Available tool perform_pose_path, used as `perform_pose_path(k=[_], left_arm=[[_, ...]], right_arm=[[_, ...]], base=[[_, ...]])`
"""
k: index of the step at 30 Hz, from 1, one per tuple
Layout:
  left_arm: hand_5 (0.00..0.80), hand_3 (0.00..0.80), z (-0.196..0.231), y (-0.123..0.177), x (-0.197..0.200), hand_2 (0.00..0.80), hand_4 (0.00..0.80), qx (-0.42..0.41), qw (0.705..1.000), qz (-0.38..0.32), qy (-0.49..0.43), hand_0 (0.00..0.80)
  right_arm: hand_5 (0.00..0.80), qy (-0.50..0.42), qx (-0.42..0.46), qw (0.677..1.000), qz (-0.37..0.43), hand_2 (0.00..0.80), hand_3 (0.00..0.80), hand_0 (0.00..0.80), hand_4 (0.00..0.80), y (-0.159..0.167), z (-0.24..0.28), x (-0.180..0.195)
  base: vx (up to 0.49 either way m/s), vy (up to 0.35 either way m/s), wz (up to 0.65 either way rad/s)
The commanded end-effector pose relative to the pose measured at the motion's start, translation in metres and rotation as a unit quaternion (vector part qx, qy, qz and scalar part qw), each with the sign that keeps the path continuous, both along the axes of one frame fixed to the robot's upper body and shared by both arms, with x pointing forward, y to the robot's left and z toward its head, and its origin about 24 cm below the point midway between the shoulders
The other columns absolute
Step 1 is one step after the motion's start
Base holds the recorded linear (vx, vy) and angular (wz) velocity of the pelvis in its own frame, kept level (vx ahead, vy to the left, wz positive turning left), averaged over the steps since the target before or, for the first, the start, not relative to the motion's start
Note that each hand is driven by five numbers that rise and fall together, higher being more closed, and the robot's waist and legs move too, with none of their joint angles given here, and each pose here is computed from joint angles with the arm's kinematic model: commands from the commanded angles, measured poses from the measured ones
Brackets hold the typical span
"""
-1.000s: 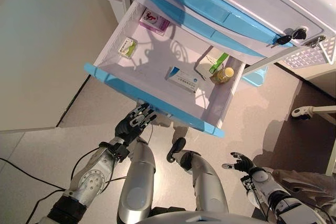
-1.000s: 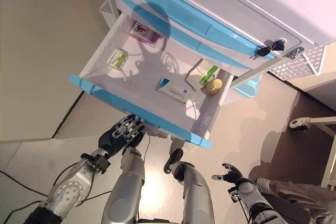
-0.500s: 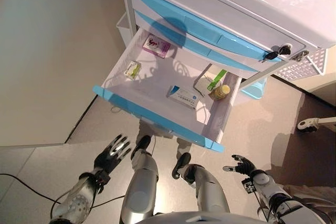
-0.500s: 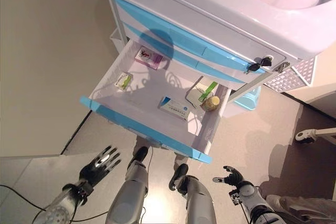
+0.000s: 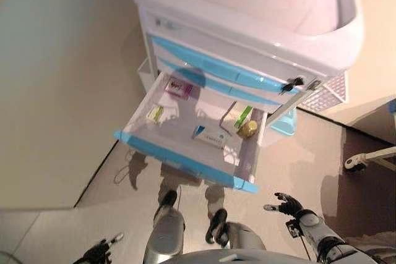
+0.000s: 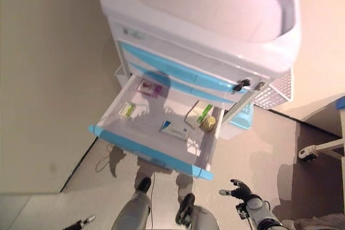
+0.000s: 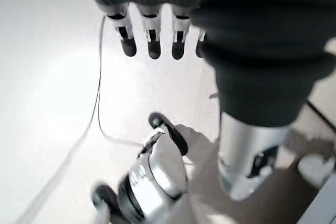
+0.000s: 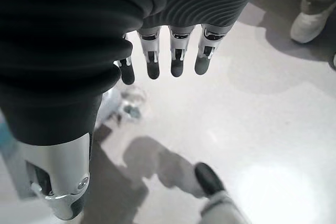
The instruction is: Open the drawer and pick up the medicine
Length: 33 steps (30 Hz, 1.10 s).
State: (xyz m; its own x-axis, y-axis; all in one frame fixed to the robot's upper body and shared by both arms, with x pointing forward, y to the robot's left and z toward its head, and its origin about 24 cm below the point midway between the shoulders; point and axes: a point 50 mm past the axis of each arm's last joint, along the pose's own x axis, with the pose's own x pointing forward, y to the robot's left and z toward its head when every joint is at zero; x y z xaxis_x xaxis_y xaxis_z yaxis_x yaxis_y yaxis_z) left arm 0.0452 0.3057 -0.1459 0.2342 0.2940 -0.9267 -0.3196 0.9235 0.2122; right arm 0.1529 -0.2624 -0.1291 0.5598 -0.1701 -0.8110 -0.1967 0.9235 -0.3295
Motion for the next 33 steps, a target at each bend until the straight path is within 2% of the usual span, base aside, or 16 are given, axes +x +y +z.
perform_pose_path(k=[1, 2, 3, 5, 9, 11, 15, 22, 33], left_arm=[[0.0, 0.0, 0.001, 0.005, -0.002, 0.0, 0.0, 0.049, 0.997, -0.046, 0.026, 0.0], [0.0, 0.0, -0.001, -0.001, 0.0, 0.0, 0.0, 0.067, 0.993, -0.089, 0.042, 0.0], [0.0, 0.0, -0.001, -0.001, 0.001, 0.0, 0.0, 0.067, 0.993, -0.089, 0.042, 0.0], [0.0, 0.0, -0.002, -0.007, 0.012, 0.0, 0.0, 0.089, 0.986, -0.138, 0.042, 0.0], [0.0, 0.0, -0.002, -0.012, 0.019, 0.0, 0.0, 0.099, 0.981, -0.159, 0.04, 0.0], [0.0, 0.0, -0.003, -0.017, 0.027, 0.0, 0.0, 0.111, 0.974, -0.196, 0.039, 0.0], [0.0, 0.0, -0.003, -0.02, 0.028, 0.0, 0.0, 0.112, 0.971, -0.207, 0.04, 0.0], [0.0, 0.0, -0.003, -0.021, 0.03, 0.0, 0.0, 0.118, 0.966, -0.225, 0.043, 0.0], [0.0, 0.0, -0.002, -0.012, 0.022, 0.0, 0.0, 0.135, 0.958, -0.243, 0.07, 0.0]], right_arm=[[0.0, -0.037, -0.03, 0.998, -0.036, 0.0, 0.0, 0.0, 0.0, -0.026, 0.015, 0.012], [0.0, -0.055, -0.028, 0.997, -0.05, 0.0, 0.0, 0.0, 0.0, -0.027, 0.019, 0.015], [0.0, -0.055, -0.029, 0.997, -0.05, 0.0, 0.0, 0.0, 0.0, -0.028, 0.019, 0.015], [0.0, -0.092, -0.031, 0.994, -0.048, 0.0, 0.0, 0.0, 0.0, -0.028, 0.028, 0.023], [0.0, -0.144, -0.031, 0.988, -0.037, 0.0, 0.0, 0.0, 0.0, -0.027, 0.044, 0.038], [0.0, -0.189, -0.023, 0.981, -0.032, 0.0, 0.0, 0.0, 0.0, -0.024, 0.058, 0.049], [0.0, -0.236, -0.009, 0.971, -0.024, 0.0, 0.0, 0.0, 0.0, -0.019, 0.075, 0.06], [0.0, -0.304, 0.009, 0.953, -0.018, 0.0, 0.0, 0.0, 0.0, -0.013, 0.1, 0.072], [0.0, -0.456, 0.096, 0.884, -0.032, 0.0, 0.0, 0.0, 0.0, 0.011, 0.156, 0.099]], base=[[0.164, 0.066, -0.43], [0.159, 0.07, -0.29], [0.156, 0.071, -0.27], [0.138, 0.08, -0.62], [0.099, 0.054, -0.61], [0.083, 0.057, -0.5], [0.056, 0.036, -0.48], [0.032, 0.025, -0.14], [0.014, 0.014, -0.01]])
